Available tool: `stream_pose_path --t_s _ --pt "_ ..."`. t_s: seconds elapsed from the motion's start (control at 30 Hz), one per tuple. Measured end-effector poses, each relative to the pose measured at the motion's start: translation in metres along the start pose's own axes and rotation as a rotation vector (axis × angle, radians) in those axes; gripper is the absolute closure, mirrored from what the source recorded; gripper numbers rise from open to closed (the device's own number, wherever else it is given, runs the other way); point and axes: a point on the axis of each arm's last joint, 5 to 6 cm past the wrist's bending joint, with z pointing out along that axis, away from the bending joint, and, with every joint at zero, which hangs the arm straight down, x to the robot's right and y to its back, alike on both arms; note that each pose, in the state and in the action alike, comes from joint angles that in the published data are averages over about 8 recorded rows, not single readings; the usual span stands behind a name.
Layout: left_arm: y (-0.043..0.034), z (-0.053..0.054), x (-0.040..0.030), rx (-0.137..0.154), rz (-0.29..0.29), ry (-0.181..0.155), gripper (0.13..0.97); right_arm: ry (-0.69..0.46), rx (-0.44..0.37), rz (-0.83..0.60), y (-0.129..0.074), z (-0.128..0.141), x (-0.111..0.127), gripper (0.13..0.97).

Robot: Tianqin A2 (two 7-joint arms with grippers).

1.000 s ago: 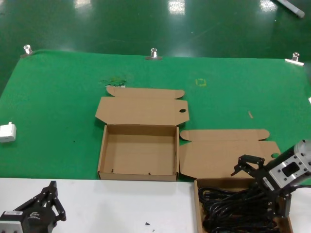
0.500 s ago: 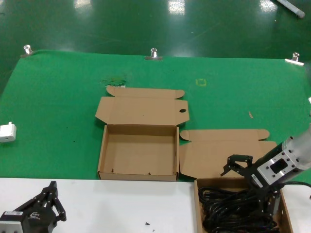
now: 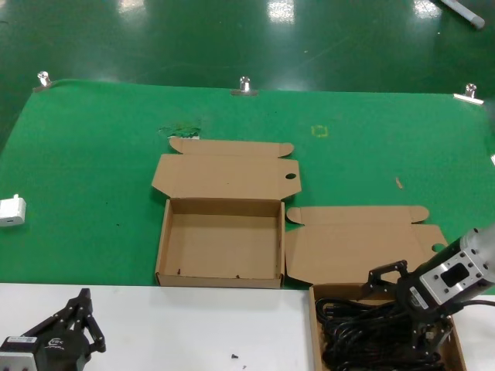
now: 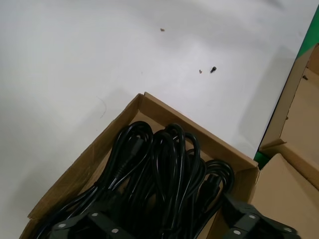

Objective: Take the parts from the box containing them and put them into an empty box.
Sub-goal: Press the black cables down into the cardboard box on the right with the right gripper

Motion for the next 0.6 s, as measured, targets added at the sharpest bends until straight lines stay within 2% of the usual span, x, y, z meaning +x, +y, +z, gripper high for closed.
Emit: stream_pose_path --t_s 0.1,0.6 --pt "0.0 0.0 0.0 0.0 0.0 0.0 0.958 0.001 -0.001 0.006 0.0016 0.0001 -0.0025 0.341" --pt "0.0 0.0 0.0 0.0 0.0 0.0 0.958 0.006 0.001 0.01 -0.0001 0.0019 -0.002 0.692"
